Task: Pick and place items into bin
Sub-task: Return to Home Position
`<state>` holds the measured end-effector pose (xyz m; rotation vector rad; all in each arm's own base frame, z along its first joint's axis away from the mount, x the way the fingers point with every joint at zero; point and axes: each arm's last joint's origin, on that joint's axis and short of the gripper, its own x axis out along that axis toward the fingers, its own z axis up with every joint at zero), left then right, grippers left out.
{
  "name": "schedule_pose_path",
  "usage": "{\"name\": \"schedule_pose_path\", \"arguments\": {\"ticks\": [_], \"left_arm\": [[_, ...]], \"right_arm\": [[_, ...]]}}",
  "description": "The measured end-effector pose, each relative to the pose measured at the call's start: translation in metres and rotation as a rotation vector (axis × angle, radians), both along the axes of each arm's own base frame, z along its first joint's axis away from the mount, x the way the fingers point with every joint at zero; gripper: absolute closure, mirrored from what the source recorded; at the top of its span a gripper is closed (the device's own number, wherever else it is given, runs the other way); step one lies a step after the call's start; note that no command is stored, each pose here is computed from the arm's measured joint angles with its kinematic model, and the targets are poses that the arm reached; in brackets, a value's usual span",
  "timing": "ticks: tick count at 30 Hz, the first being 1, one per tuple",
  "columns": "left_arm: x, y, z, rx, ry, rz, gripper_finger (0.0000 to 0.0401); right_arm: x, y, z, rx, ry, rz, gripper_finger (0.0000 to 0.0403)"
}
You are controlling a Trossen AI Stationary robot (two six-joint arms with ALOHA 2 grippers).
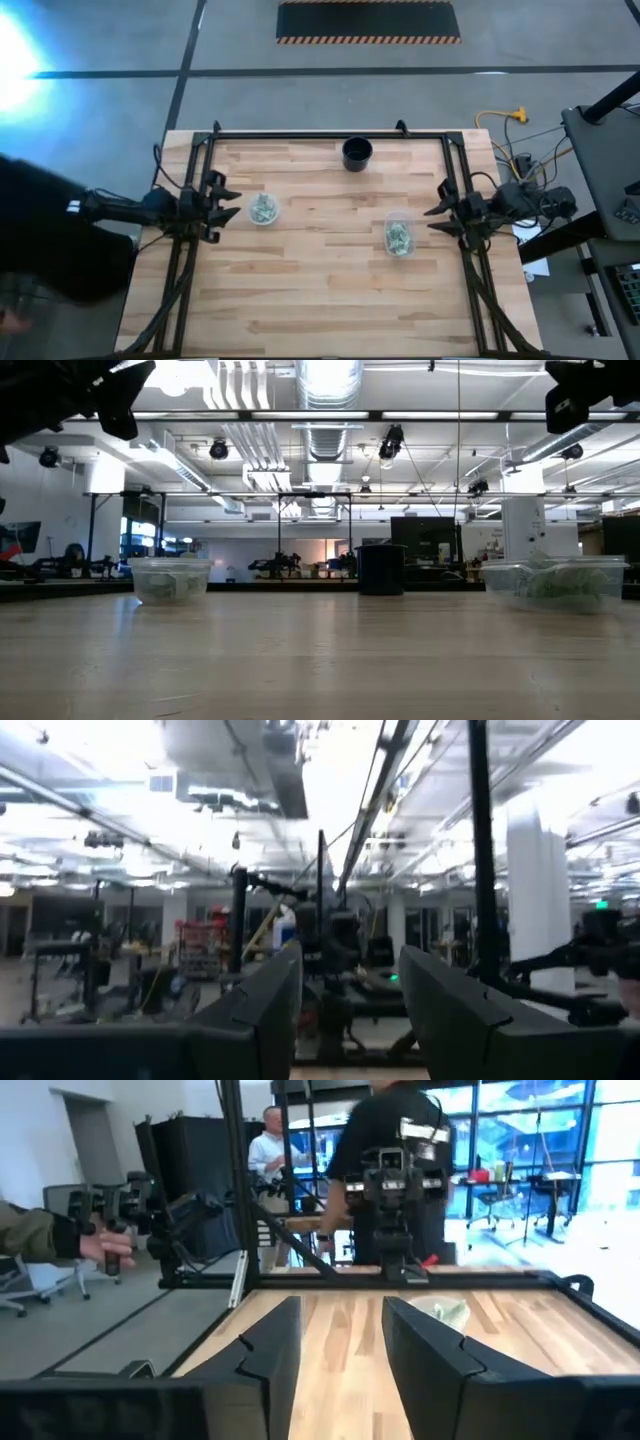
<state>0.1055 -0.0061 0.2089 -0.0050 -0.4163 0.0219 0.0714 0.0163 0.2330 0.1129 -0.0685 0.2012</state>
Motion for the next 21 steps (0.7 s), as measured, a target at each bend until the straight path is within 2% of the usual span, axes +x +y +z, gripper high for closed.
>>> {"name": "schedule_pose_path", "arguments": {"ticks": [6, 12, 16, 21], "left_arm": [[-0.005, -0.001, 0.002, 0.017, -0.044, -0.037, 0.0247], [-0.006, -0.001, 0.003, 0.02, -0.056, -0.034, 0.0247], [-0.005, -0.001, 0.002, 0.017, -0.047, -0.036, 0.0247], [-0.005, -0.001, 0.002, 0.015, -0.042, -0.036, 0.0247]], "right_arm": [[-0.004, -0.005, 0.004, 0.011, 0.056, -0.036, 0.0277], [-0.009, -0.008, 0.014, -0.017, 0.032, -0.012, 0.028], [-0.001, -0.008, -0.002, -0.016, 0.059, -0.019, 0.0276], [0.013, -0.009, -0.021, -0.001, -0.026, -0.065, 0.0273]]}}
